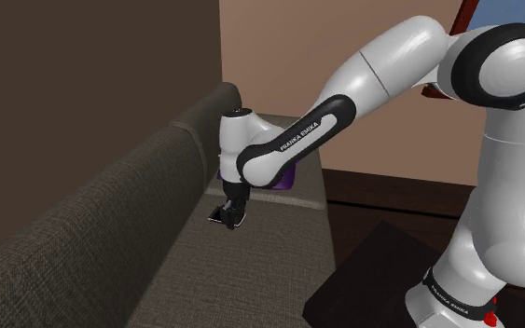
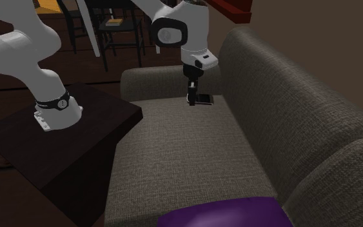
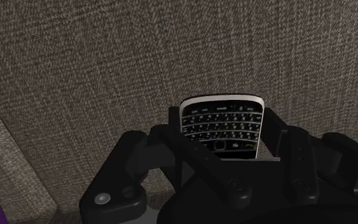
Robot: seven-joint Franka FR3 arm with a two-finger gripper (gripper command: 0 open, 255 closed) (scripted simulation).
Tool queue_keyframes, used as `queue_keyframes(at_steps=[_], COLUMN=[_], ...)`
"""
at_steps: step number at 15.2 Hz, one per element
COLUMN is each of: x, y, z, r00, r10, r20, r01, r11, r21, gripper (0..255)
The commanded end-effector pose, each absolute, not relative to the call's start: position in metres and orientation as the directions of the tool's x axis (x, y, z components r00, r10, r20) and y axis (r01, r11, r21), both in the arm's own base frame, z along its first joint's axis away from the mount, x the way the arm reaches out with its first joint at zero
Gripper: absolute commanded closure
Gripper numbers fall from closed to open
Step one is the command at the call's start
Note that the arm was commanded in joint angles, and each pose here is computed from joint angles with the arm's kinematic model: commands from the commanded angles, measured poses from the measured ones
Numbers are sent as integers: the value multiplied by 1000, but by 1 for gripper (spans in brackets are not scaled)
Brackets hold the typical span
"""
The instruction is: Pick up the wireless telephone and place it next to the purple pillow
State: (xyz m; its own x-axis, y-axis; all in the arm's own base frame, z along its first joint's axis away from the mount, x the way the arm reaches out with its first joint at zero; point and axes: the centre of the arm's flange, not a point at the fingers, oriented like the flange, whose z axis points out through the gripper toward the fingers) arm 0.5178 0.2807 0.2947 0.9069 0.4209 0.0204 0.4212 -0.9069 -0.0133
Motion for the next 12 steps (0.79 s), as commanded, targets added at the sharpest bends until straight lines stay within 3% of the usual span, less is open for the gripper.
queue_keyframes(at_steps=[1, 12], x=[520, 541], y=[253, 110], z=[296, 296], r00=[906, 906], r10=[422, 422], r20=[21, 21], r01=[423, 423], r11=[-906, -906], r21=[-13, -13], gripper=[255, 255])
